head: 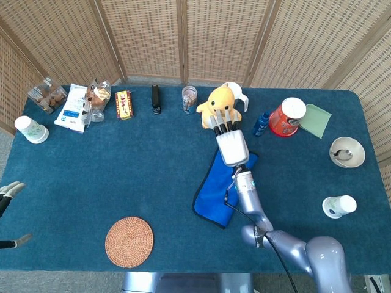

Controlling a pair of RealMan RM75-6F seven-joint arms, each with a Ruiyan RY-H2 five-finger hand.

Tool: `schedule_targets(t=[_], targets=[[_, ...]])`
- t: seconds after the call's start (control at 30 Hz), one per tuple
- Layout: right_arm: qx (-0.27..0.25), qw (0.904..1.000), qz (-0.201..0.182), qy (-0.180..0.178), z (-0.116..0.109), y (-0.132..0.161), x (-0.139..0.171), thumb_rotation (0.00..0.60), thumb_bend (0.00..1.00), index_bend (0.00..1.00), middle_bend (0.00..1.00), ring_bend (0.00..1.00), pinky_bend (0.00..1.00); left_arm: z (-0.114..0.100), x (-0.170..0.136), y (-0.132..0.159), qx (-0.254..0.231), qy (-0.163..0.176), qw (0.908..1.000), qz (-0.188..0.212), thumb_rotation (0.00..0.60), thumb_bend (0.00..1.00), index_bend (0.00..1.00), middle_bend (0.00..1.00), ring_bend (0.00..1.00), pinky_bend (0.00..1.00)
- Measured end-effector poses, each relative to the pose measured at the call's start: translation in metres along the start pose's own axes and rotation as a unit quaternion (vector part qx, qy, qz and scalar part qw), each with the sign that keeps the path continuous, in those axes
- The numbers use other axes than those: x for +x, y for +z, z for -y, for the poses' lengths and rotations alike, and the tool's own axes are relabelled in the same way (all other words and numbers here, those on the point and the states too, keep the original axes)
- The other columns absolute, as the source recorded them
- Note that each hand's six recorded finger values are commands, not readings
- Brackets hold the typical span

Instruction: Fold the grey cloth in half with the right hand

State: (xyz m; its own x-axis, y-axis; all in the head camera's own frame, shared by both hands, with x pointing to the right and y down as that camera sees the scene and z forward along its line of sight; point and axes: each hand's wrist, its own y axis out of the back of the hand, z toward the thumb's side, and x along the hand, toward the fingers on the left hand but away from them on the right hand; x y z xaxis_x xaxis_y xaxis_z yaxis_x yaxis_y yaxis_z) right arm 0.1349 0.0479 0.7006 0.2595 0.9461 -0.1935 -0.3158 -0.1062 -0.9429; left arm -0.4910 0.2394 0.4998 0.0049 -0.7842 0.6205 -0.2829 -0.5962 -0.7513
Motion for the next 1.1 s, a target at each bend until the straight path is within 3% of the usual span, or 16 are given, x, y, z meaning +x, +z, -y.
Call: schedule_targets(t=[0.47,0.83,1.1], targets=[[-0.044,0.9984,-0.031,-0.019,-0.011,-0.003,0.024,0.600,0.00,0.00,0.00,0.00,0.18,0.003,0.003,0.003,0.003,-0.008,0.9999,0.006,0.600,0.12,0.00,0.00,0.00,0.00],[-0.060,0.9961,-0.064,0.008,-0.003,-0.033,0.071,0.600,0.00,0.00,0.00,0.00,0.18,0.007,0.000,0.008,0.011,-0.010,0.9998,0.013,0.600,0.12,0.00,0.00,0.00,0.00],[-0.073,0.9955,-0.058,0.014,-0.002,-0.043,0.084,0.600,0.00,0.00,0.00,0.00,0.17,0.009,-0.003,0.012,0.014,-0.010,0.9997,0.017,0.600,0.12,0.00,0.00,0.00,0.00]])
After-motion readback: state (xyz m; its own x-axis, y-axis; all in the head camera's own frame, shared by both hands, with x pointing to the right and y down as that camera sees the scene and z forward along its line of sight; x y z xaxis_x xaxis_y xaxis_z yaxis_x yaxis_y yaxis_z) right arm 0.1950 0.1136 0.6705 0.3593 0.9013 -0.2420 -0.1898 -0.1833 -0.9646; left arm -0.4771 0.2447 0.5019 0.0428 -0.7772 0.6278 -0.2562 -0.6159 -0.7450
